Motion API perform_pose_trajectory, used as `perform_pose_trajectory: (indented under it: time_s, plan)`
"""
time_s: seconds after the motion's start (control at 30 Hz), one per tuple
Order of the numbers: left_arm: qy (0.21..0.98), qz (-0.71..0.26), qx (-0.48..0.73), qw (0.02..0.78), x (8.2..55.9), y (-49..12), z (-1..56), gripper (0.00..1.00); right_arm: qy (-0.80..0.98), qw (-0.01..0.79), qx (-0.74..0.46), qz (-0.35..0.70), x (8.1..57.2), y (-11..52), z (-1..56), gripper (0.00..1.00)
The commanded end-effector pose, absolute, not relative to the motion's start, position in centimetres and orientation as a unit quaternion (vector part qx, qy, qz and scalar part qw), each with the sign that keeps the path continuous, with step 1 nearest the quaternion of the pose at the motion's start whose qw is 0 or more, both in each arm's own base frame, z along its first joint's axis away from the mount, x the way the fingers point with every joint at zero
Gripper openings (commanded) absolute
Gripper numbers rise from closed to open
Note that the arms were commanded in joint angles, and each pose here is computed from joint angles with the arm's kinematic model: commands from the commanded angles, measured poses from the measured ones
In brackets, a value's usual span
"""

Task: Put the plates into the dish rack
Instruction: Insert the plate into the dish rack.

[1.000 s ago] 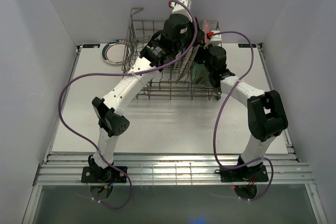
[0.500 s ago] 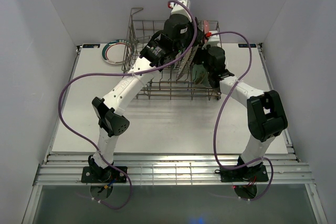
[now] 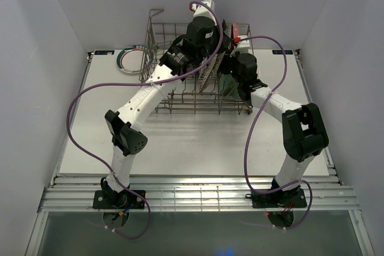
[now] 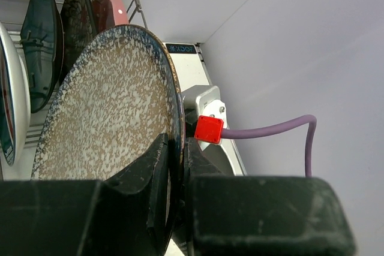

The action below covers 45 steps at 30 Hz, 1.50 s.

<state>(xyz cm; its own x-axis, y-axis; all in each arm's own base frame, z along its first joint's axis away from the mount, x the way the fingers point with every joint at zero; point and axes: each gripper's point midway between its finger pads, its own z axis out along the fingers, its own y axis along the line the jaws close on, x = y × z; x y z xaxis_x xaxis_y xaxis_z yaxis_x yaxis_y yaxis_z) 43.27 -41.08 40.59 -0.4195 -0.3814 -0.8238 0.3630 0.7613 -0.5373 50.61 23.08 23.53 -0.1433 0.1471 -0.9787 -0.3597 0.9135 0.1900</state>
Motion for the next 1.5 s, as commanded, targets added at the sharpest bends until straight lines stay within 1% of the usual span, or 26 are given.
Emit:
perform_pose_trajectory:
  time_s: [0.0,0.33,0.67,0.9,1.47]
  plan:
    - [0.680,-0.487,-0.006,0.548,38.7,-42.1,50.5,0.00,0.678,0.687,-0.100,0.242,50.3,26.3,27.6,0.30]
    - [0.693,-0.476,-0.017,0.541,38.3,-41.2,49.7,0.00,0.675,0.689,-0.111,0.240,51.0,26.8,28.9,0.30]
    - [0.713,-0.481,-0.020,0.510,38.9,-42.3,47.3,0.00,0.680,0.685,-0.118,0.233,51.4,27.0,28.5,0.30]
    - [0.682,-0.495,-0.016,0.538,38.9,-42.0,50.4,0.00,0.683,0.681,-0.121,0.233,51.5,27.1,27.7,0.30]
    - [0.662,-0.536,0.012,0.524,35.6,-42.1,52.5,0.00,0.675,0.685,-0.118,0.246,50.5,26.9,27.6,0.30]
